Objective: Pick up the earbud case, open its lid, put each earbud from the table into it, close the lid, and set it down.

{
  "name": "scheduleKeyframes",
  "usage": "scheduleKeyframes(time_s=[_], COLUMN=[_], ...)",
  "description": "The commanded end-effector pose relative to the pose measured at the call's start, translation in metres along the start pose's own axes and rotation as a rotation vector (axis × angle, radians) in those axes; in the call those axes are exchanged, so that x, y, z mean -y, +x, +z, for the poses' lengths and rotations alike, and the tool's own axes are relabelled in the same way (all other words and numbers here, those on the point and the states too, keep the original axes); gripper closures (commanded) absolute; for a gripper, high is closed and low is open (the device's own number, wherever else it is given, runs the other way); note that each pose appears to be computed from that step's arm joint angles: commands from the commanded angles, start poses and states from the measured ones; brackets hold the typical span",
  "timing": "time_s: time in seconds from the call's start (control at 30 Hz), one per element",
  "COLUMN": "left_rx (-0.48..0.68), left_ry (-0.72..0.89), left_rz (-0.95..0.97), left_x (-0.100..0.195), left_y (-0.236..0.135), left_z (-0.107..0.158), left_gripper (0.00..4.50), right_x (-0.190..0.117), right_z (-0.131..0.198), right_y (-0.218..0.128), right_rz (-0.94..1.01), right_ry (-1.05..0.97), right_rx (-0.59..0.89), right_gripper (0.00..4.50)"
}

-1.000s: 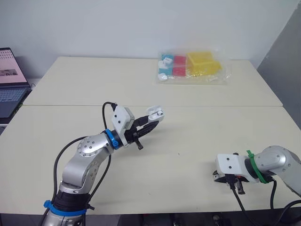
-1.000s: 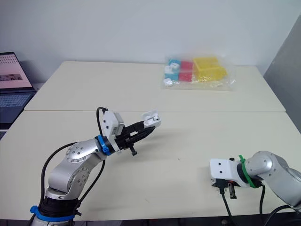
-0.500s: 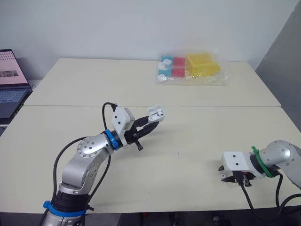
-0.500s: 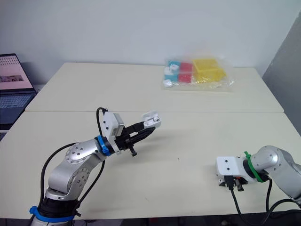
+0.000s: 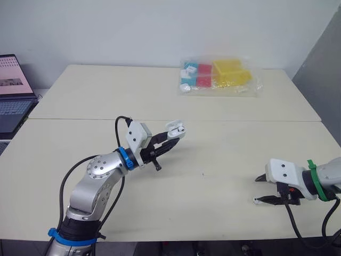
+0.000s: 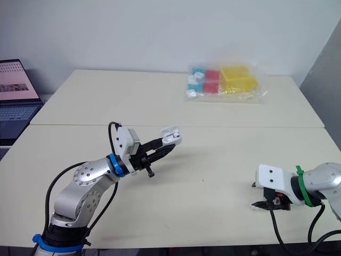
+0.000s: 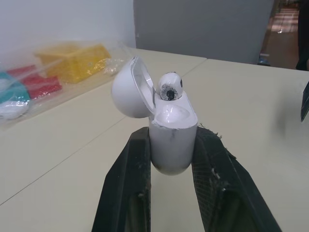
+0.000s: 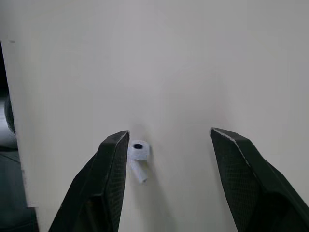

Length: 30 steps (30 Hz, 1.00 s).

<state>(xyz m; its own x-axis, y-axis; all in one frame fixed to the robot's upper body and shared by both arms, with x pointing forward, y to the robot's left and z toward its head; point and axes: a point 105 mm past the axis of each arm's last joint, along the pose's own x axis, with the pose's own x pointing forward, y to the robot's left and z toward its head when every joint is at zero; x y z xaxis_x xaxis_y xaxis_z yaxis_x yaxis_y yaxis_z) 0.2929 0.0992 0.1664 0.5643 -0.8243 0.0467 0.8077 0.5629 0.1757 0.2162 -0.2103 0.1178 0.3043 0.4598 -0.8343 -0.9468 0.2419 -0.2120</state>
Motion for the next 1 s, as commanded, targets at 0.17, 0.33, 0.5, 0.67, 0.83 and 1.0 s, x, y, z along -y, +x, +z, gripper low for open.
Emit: scheduleKeyframes(time_s=[0.17, 0.33, 0.5, 0.67, 0.83, 1.0], left_rx=[0.032, 0.029, 0.024, 0.024, 0.021, 0.021], left_ry=[0.022, 0.024, 0.024, 0.024, 0.021, 0.018], left_rz=[-0.027, -0.025, -0.022, -0.022, -0.02, -0.017], left_x=[0.007, 0.007, 0.008, 0.009, 0.011, 0.011], left_y=[0.001, 0.0, -0.001, -0.001, -0.001, -0.001], left_z=[0.008, 0.008, 0.008, 0.007, 0.006, 0.006], left_gripper=[3.71, 3.71, 3.71, 3.71, 3.71, 3.71], right_x=[-0.004, -0.002, -0.012, -0.011, -0.009, -0.005], right_z=[-0.001, 0.0, 0.003, 0.002, 0.001, 0.001], right_y=[0.006, 0.014, 0.022, 0.027, 0.027, 0.026], right_rz=[-0.064, -0.052, 0.011, 0.016, 0.017, -0.003], right_ry=[0.02, 0.018, 0.006, -0.006, -0.035, -0.036], right_rx=[-0.101, -0.114, -0.126, -0.139, -0.183, -0.209], right_gripper=[1.75, 1.75, 1.75, 1.75, 1.75, 1.75])
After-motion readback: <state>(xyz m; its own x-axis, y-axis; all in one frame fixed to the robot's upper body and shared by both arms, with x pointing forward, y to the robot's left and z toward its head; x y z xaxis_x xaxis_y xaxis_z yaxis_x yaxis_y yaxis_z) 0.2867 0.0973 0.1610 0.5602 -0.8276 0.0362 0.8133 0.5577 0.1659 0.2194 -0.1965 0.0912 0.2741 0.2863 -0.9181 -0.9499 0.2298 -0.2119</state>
